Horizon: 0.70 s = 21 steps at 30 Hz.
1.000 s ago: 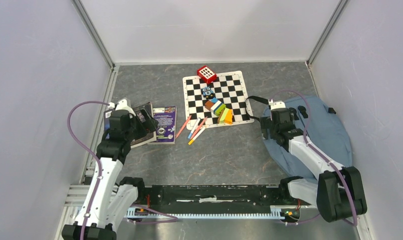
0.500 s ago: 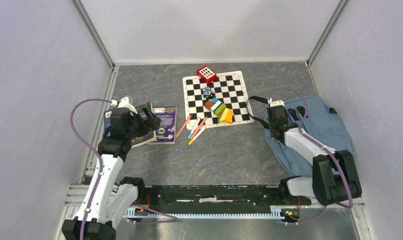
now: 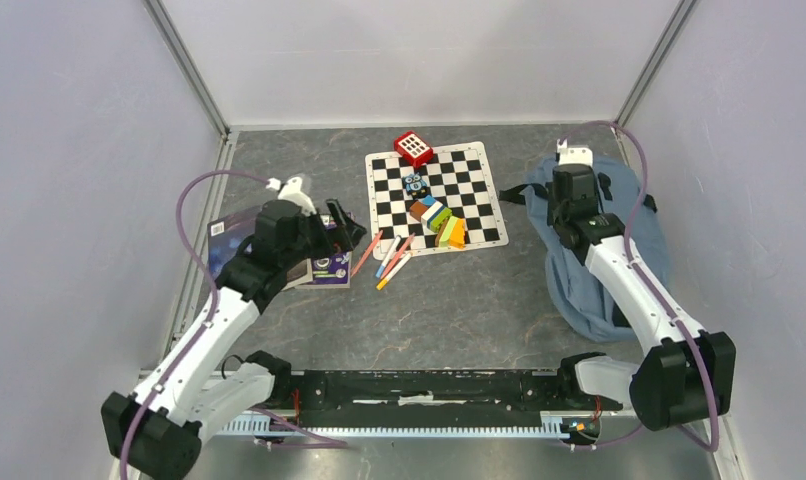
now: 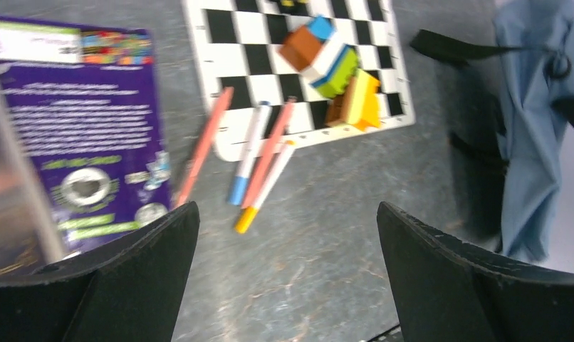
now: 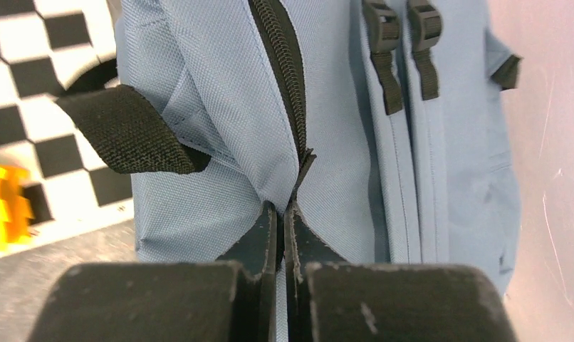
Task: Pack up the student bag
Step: Adjust the student bag at the center of the board.
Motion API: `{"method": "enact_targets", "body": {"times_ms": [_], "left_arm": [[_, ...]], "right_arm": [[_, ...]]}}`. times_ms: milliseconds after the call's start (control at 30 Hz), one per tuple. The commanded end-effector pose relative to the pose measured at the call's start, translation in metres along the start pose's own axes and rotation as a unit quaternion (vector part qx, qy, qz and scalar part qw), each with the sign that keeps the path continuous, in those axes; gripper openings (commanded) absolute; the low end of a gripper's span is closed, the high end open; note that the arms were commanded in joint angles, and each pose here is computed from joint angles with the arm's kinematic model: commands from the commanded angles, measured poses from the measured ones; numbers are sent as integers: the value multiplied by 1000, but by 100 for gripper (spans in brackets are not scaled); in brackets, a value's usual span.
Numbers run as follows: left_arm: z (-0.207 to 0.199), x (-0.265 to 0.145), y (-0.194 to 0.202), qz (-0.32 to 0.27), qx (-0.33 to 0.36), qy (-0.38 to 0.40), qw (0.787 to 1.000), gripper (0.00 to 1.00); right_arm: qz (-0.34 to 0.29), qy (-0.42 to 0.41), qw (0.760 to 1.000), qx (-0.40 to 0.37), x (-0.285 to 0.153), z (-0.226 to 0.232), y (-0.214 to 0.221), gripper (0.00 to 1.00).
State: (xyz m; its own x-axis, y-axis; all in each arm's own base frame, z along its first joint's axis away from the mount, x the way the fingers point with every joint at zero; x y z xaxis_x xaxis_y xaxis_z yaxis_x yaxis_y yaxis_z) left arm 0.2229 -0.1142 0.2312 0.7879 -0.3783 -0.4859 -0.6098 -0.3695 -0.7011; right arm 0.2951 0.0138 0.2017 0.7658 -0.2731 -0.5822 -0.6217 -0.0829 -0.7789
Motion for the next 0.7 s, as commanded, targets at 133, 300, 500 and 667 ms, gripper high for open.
{"method": "enact_targets", "body": {"times_ms": [133,300,500,667], "left_arm": [[-108,39,-17,-19,-5,130,991,100],[-171,56,-7,14,31,206,978,100],[-249,80,34,101,77,290,949,100],[-273,97,62,161,122,295,934,100]], "right_arm": [[-151,-61,977,137,-46,2,-111,0],[-191,-94,955,205,-57,8,-131,0],[-209,-120,943,230,-61,21,-139,0],[-221,-123,940,228,-69,28,-144,0]]}}
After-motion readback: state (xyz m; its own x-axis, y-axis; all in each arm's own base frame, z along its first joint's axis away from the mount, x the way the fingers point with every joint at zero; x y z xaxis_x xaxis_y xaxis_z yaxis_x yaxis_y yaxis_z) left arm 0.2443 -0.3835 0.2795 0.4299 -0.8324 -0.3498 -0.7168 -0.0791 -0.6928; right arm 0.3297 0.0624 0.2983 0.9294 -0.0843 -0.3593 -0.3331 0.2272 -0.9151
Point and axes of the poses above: each gripper's point midway between its finger pads, its own x axis out along the fingers, its own z axis along the line the jaws close on, y = z × x, the point moved 6 cm from there along -x, back along the fingers, and after that the axes turned 1 degree about -x, right-handed, at the moved point
